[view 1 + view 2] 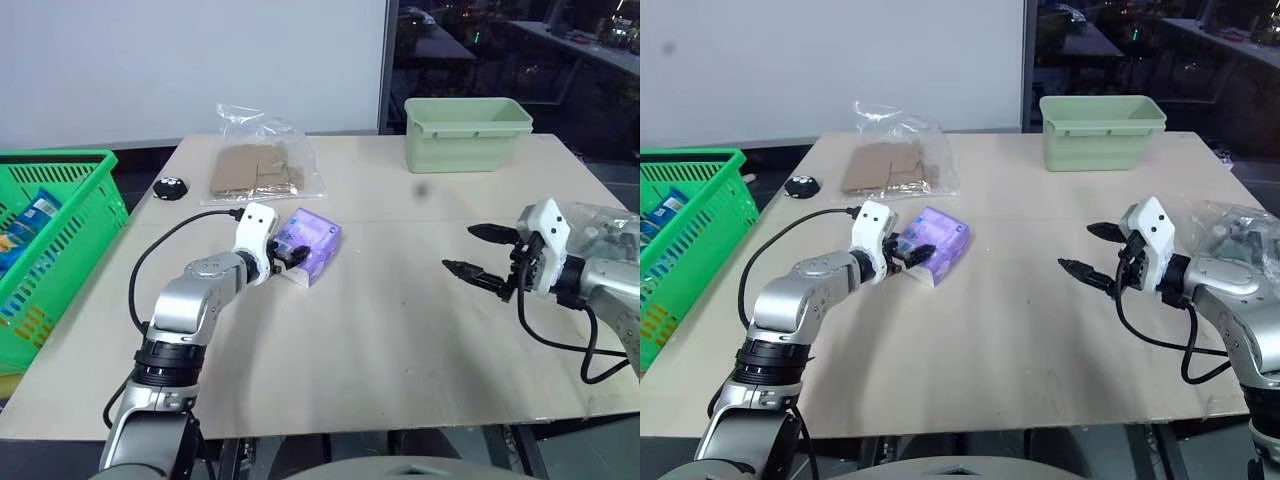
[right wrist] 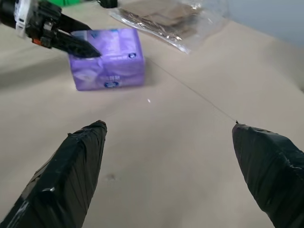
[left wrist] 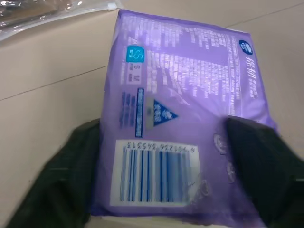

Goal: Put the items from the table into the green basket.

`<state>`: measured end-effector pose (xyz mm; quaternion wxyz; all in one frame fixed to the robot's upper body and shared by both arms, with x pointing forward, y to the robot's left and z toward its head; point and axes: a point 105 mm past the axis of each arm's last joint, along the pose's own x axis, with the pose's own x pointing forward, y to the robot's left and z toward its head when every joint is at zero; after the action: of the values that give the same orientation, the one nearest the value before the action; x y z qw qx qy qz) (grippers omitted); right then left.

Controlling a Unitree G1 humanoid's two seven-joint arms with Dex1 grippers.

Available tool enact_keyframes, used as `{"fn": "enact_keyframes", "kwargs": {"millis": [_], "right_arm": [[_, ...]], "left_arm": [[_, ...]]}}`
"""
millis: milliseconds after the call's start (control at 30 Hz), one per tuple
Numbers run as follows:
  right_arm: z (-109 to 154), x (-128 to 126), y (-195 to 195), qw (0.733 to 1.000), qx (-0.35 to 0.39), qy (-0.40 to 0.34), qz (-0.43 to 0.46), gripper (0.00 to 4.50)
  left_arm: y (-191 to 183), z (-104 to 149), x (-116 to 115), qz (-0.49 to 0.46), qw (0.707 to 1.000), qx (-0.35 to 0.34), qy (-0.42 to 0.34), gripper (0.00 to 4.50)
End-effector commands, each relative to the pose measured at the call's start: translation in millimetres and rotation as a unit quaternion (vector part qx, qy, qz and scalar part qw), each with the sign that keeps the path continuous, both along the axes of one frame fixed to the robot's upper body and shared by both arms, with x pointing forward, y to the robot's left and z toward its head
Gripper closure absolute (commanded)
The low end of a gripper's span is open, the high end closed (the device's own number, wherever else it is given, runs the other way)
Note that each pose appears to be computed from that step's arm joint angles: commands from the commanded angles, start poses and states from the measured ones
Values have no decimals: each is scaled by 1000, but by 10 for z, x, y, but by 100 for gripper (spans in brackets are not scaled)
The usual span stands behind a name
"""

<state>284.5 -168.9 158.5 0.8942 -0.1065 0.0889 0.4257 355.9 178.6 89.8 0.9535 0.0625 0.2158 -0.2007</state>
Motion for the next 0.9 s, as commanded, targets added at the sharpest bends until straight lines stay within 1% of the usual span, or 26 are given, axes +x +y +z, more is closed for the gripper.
{"fn": "enact_keyframes", "kwargs": {"millis": [33, 67, 100, 167, 200, 300, 433, 500, 567, 600, 667, 700, 767, 833, 900], "right_arm": [[145, 0, -31, 999, -1, -37, 0, 0], [143, -1, -30, 999, 0, -36, 1, 0], [140, -3, -29, 999, 0, -36, 3, 0], [134, 0, -26, 999, -1, -38, 6, 0], [134, 2, -24, 999, -1, -39, 7, 0], [152, 14, -11, 999, 2, -41, 12, 0], [211, 31, 32, 998, 7, -50, 24, 0], [321, 30, 104, 997, 28, -62, 40, 0], [453, 28, 196, 994, 53, -76, 61, 0], [495, 28, 228, 993, 61, -80, 68, 0], [649, 23, 342, 987, 92, -94, 91, 0], [730, 19, 396, 984, 108, -100, 102, 0], [858, 13, 473, 978, 131, -110, 120, 0], [1028, -15, 574, 970, 154, -120, 147, 0], [1110, -29, 625, 966, 165, -123, 159, 0]], "left_arm": [[-5, -160, -21, -2, 1000, 14, 22, 244], [-19, -154, -23, -6, 1000, 12, 20, 303], [-25, -150, -24, -7, 1000, 11, 18, 326], [-9, -136, -18, -6, 1000, 14, 12, 389], [5, -125, -12, -3, 1000, 14, 8, 402], [29, -37, 29, -1, 1000, 17, -19, 407], [65, 259, 145, 9, 995, 28, -100, 409], [135, 566, 224, 24, 987, 28, -159, 409], [276, 907, 288, 48, 972, 57, -222, 409], [343, 1020, 307, 62, 965, 72, -243, 409], [625, 1409, 323, 114, 940, 109, -302, 409], [773, 1628, 300, 141, 924, 123, -334, 409], [991, 1951, 224, 176, 899, 135, -376, 409], [1368, 2286, 41, 218, 867, 194, -404, 409], [1567, 2445, -75, 237, 849, 230, -412, 409]]}}
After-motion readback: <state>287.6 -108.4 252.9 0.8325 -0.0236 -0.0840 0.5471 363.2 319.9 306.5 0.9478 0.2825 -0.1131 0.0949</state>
